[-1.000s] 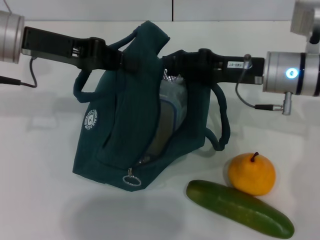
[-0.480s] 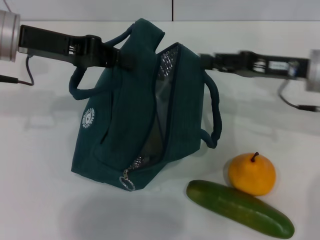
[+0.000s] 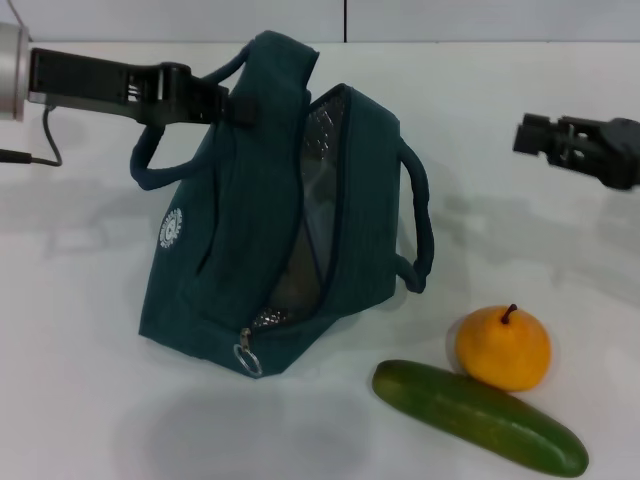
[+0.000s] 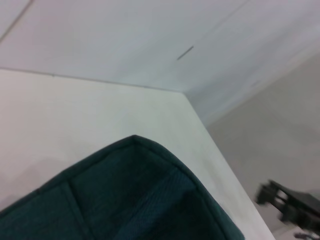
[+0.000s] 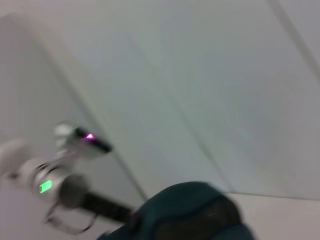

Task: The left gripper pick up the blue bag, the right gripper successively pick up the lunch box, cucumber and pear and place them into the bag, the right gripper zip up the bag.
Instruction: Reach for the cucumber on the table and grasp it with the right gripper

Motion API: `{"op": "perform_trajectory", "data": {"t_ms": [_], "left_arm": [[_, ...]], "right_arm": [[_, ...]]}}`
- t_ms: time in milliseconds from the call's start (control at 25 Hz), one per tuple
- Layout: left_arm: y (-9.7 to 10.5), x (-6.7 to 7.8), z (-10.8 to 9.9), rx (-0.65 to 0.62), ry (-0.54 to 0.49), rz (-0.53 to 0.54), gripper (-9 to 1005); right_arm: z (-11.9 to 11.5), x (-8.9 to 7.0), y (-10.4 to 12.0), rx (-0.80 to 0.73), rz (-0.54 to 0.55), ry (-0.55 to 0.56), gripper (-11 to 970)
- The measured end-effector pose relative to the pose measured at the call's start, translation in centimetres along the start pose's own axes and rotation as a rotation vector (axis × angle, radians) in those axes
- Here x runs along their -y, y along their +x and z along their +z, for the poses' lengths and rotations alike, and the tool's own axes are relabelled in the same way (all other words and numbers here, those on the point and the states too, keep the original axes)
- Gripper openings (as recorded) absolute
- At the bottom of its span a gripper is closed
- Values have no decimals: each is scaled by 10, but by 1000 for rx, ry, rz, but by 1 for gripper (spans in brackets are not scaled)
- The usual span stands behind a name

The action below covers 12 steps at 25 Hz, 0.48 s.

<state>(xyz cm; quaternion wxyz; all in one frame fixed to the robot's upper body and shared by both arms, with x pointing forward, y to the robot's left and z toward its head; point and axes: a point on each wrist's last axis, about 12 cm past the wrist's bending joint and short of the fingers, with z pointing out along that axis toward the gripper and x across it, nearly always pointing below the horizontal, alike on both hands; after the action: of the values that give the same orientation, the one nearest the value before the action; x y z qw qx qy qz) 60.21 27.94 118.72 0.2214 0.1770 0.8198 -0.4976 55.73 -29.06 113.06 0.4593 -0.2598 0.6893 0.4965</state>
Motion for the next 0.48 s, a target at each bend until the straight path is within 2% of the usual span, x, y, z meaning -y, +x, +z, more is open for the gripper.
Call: {"op": "perform_trajectory", "data": {"t_ms": [280,360,400,480], "left_arm": [[4,-3,-2,31,5,20,54],[5,-4,-2,39,5,23,54],[5,-4,-3,42,3,23,54],[6,-6,-4,53,-3,18,54]], "right_arm": [[-18,-33,-8,-30,-144,-238,334],[-24,-42,-10,-77,-185,-284,335],[-24,-49,-10,-152,-204,-317,336],[-22,-51,-12,-193,-208,-329,337]]}}
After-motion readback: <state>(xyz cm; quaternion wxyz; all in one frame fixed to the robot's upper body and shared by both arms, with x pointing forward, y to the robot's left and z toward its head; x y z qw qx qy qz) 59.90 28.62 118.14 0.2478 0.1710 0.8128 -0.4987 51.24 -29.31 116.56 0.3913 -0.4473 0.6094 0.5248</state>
